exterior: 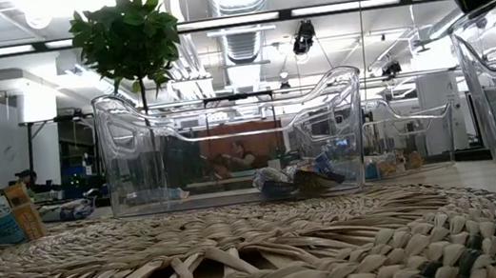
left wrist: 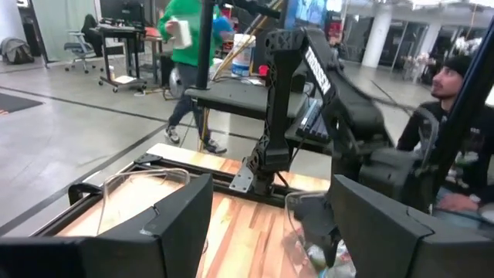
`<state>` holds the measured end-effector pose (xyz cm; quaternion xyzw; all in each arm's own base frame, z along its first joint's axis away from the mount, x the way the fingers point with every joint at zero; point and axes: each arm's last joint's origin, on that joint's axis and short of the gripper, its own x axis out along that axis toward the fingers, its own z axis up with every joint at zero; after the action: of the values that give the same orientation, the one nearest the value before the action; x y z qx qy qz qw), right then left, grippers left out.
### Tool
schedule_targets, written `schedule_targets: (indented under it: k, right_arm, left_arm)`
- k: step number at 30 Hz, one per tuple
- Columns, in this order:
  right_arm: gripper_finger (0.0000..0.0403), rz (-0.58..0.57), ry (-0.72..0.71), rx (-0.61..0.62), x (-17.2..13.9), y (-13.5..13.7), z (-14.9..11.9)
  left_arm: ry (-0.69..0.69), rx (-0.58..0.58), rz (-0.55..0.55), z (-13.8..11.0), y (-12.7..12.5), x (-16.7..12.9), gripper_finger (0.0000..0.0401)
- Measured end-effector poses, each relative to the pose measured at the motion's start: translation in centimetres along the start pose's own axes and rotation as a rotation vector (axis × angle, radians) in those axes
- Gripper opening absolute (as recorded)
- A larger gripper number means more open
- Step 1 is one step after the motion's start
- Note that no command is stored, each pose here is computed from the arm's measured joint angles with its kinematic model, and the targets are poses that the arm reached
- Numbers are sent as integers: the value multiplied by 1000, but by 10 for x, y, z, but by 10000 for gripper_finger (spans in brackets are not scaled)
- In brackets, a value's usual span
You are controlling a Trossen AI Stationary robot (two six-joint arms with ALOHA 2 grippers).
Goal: Pick and place Granola Bars by type
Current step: Put the red granola bar into the bottom transparent bin
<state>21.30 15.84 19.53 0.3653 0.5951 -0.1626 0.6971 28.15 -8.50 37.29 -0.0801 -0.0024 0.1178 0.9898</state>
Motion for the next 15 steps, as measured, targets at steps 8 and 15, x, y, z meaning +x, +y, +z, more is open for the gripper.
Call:
schedule_targets:
  k: [8, 15]
  right_arm:
    - [245, 27, -118, -27, -31, 23, 6]
    - [244, 90, -401, -171, -68, 50, 17]
  left_arm:
    - [118, 52, -34, 5, -2, -4, 245]
    - [260, -6, -16, 2, 2, -21, 245]
